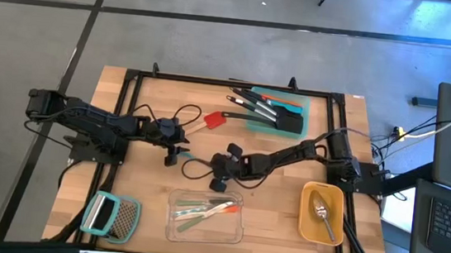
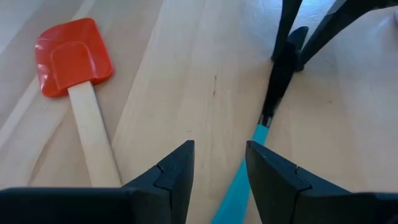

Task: Pick & Place Kitchen Items
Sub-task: Put the blue table knife into the transparent bin

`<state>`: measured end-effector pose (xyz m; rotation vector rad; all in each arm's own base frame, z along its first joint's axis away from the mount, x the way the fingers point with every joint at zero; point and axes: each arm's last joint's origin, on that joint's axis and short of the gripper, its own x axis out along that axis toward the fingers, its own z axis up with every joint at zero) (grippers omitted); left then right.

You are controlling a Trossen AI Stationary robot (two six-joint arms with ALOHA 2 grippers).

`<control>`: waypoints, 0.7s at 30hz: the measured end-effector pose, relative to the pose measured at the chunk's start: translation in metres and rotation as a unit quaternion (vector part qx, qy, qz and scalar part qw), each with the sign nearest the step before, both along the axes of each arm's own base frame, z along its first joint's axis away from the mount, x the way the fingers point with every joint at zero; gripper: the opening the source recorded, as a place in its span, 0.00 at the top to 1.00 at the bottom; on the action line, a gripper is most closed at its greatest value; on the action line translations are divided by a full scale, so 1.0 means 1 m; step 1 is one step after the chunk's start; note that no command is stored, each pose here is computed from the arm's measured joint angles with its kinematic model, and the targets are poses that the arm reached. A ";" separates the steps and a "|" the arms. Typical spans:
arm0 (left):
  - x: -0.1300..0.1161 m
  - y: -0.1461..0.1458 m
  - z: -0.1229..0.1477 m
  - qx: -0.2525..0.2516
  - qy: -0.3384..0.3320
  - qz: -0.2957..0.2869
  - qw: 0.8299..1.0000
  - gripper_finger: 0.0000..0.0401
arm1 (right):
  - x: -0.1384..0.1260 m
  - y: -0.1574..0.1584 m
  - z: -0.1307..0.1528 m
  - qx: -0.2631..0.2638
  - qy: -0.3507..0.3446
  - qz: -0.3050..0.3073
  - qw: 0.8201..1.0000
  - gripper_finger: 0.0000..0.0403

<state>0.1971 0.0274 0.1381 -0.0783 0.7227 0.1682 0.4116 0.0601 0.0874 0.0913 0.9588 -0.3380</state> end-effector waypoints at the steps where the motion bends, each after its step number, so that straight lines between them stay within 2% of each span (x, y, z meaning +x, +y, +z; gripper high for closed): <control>1: 0.000 0.000 0.000 -0.001 0.000 -0.001 1.000 0.65 | 0.000 0.000 0.000 -0.003 0.001 -0.003 1.000 0.77; 10: 0.000 0.000 0.000 -0.012 -0.002 -0.003 1.000 0.65 | 0.008 0.001 0.003 -0.048 0.024 -0.021 0.998 0.78; 17: 0.000 0.001 0.001 -0.085 -0.014 -0.007 0.996 0.65 | 0.003 -0.006 0.012 -0.142 0.111 -0.019 0.983 0.79; 21: 0.000 0.004 0.001 -0.091 -0.017 -0.022 0.995 0.65 | 0.003 -0.010 0.013 -0.151 0.124 -0.022 0.981 0.79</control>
